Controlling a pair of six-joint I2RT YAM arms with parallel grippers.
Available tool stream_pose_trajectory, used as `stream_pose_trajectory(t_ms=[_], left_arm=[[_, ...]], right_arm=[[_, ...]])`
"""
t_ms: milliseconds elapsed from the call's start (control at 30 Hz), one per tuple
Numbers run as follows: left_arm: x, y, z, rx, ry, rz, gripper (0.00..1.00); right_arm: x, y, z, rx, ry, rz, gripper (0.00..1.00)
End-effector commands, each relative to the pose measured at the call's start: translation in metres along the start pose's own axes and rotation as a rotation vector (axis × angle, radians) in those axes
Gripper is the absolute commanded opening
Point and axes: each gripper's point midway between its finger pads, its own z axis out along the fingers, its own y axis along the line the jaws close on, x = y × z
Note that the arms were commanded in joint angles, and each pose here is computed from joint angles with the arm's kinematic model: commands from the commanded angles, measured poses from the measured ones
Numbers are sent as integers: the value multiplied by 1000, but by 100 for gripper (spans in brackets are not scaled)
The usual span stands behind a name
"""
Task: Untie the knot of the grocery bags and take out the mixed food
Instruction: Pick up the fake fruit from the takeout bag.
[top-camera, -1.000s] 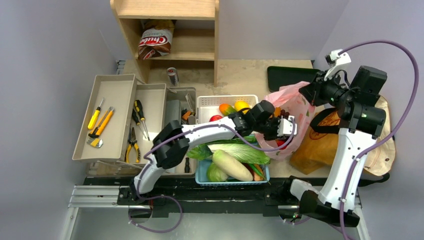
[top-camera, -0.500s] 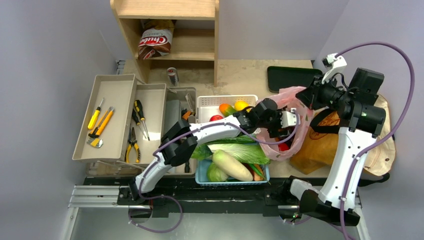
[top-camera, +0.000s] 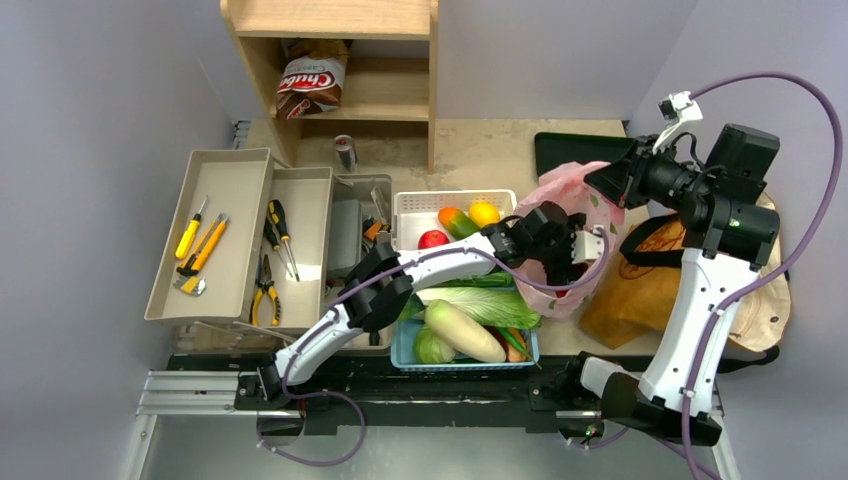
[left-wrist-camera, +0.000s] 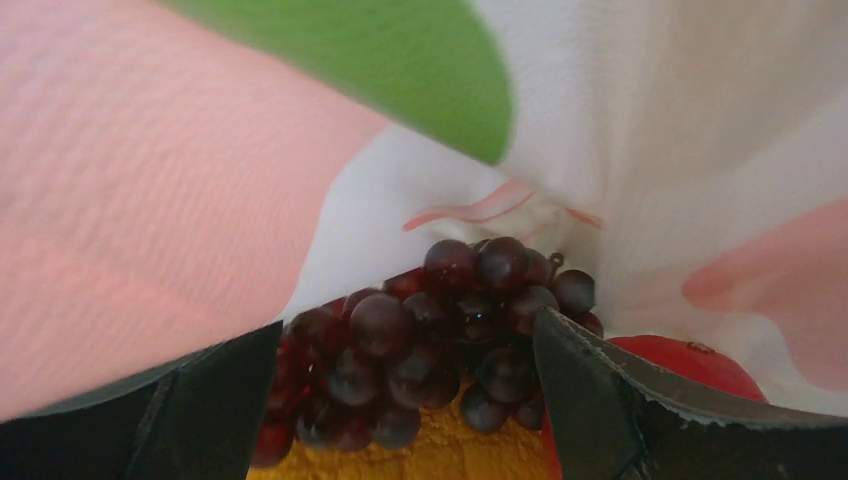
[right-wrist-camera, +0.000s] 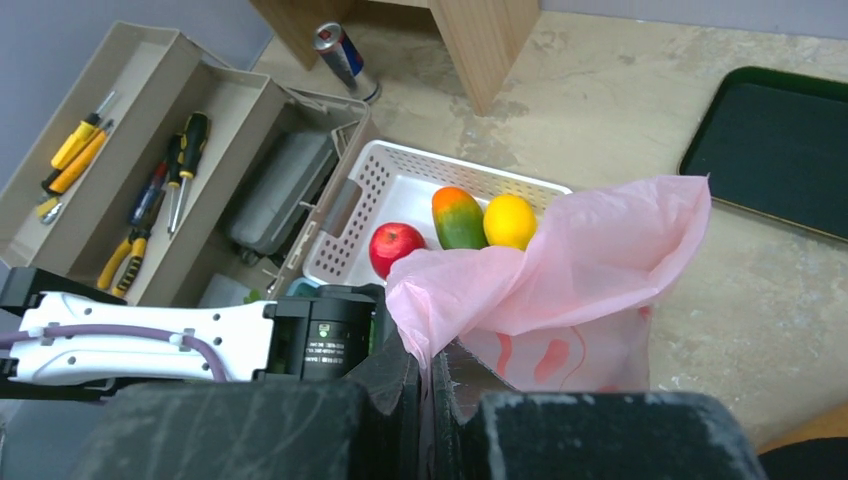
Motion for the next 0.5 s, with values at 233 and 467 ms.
stream_pose_trajectory(t_ms=[233,467], left_arm=[[-18,-18,2,37,14,134,66],[-32,5,-11,-75,9,106,0]], right_arm=[[-46,59,-32,-112,-148,-60,0],[-39,44,-29,-52,-114,-103,0]])
